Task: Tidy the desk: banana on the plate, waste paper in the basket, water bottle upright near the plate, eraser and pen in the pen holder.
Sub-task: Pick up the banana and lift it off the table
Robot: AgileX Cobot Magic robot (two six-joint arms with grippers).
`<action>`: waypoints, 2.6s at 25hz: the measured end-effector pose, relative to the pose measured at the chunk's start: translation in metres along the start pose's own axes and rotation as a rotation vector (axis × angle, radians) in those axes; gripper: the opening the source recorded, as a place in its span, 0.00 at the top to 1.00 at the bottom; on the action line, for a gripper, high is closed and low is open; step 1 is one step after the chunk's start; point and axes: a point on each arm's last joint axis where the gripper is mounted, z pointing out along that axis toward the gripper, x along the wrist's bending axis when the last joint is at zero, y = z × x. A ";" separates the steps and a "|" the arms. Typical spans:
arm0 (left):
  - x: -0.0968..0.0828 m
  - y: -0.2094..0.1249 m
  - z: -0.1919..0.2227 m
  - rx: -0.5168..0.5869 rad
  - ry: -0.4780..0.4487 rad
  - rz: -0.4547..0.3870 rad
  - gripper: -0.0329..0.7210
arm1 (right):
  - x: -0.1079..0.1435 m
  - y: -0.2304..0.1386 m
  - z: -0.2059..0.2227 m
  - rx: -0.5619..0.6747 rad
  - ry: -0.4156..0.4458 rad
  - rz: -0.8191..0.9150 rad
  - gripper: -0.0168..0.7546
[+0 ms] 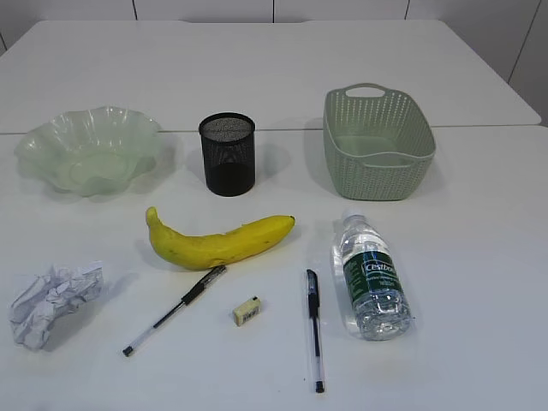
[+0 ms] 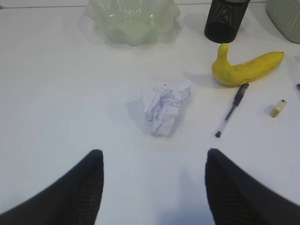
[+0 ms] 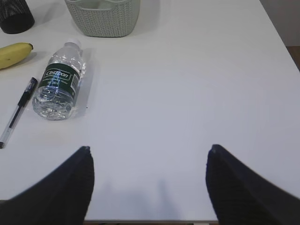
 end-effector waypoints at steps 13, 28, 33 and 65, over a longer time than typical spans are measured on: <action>-0.001 0.000 0.000 0.000 -0.011 -0.006 0.35 | 0.000 0.000 0.000 0.000 0.000 0.000 0.27; -0.007 0.004 0.002 -0.015 -0.084 -0.047 0.35 | 0.001 0.006 -0.003 -0.050 0.014 0.006 0.29; -0.008 0.030 0.016 -0.074 -0.106 -0.092 0.35 | 0.013 0.027 0.002 -0.134 0.129 0.061 0.32; -0.010 0.074 0.226 0.052 -0.381 0.136 0.17 | 0.042 0.118 0.098 0.132 0.264 -0.019 0.33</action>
